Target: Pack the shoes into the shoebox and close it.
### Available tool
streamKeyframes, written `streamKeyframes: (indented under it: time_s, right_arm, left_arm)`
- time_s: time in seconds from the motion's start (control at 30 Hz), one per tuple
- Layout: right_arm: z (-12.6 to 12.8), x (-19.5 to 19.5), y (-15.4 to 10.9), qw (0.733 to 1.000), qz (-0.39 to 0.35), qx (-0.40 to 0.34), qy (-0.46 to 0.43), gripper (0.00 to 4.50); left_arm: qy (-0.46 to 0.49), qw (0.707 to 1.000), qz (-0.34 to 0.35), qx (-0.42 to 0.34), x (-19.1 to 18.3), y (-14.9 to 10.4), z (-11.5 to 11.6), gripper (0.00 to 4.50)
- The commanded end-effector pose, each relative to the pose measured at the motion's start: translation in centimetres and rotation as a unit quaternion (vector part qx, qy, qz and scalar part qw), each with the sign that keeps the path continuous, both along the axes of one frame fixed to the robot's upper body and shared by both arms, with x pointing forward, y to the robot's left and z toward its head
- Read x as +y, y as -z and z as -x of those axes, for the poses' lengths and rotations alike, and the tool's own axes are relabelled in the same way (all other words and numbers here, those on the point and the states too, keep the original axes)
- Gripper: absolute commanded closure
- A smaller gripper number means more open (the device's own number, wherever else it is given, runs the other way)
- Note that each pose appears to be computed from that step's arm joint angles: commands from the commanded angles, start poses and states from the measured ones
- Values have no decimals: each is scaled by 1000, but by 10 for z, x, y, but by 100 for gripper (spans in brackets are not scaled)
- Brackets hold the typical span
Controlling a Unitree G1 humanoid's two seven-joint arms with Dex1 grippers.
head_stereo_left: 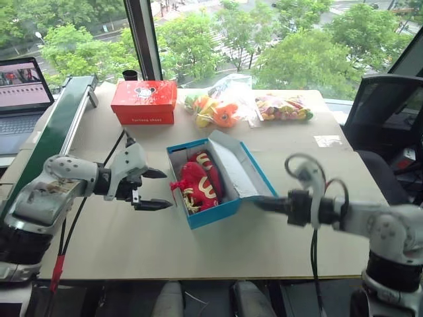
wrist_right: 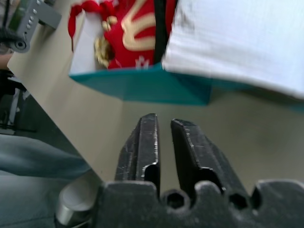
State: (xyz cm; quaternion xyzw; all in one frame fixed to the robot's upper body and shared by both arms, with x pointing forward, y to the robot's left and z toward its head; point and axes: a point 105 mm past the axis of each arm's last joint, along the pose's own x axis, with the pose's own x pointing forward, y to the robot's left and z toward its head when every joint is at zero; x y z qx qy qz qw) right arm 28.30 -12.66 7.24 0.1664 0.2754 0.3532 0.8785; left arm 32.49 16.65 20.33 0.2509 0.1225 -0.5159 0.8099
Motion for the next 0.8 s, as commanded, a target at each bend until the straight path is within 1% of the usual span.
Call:
streamKeyframes:
  time_s: [0.03, 0.17, 0.27, 0.33, 0.37, 0.43, 0.53, 0.57, 0.7, 0.77, 0.8]
  right_arm:
    - [-20, -3, 8, 999, 7, -39, 17, 443]
    - [-41, -15, 25, 997, -20, -25, 72, 443]
    - [-53, -23, 42, 992, -43, -19, 114, 443]
    - [-59, -26, 45, 989, -55, -27, 134, 443]
    - [-65, -27, 36, 984, -93, -39, 150, 443]
    - [-79, -22, 14, 973, -145, -76, 165, 443]
    - [-89, -10, -14, 964, -187, -117, 148, 443]
    - [-90, -9, -31, 959, -203, -138, 138, 443]
    - [-85, -11, -80, 949, -222, -199, 98, 443]
    - [-74, -4, -102, 946, -240, -211, 50, 443]
    - [-70, 0, -107, 946, -242, -214, 33, 443]
  left_arm:
    - [-21, 999, -2, -42, 4, -18, -12, 0]
    - [-28, 998, -2, -53, 5, -23, -15, 0]
    - [-33, 998, -1, -54, 7, -24, -13, 0]
    - [-33, 998, -1, -54, 7, -24, -12, 0]
    - [-35, 998, -1, -53, 8, -24, -12, 0]
    - [-33, 998, -9, -49, 9, -20, -10, 0]
    - [-28, 998, -9, -50, 4, -17, -11, 0]
    - [-24, 998, -5, -49, 1, -19, -10, 0]
    - [-24, 998, -7, -51, 3, -19, -10, 0]
    - [-25, 998, -10, -49, 4, -18, -10, 0]
    - [-25, 998, -11, -48, 5, -18, -10, 0]
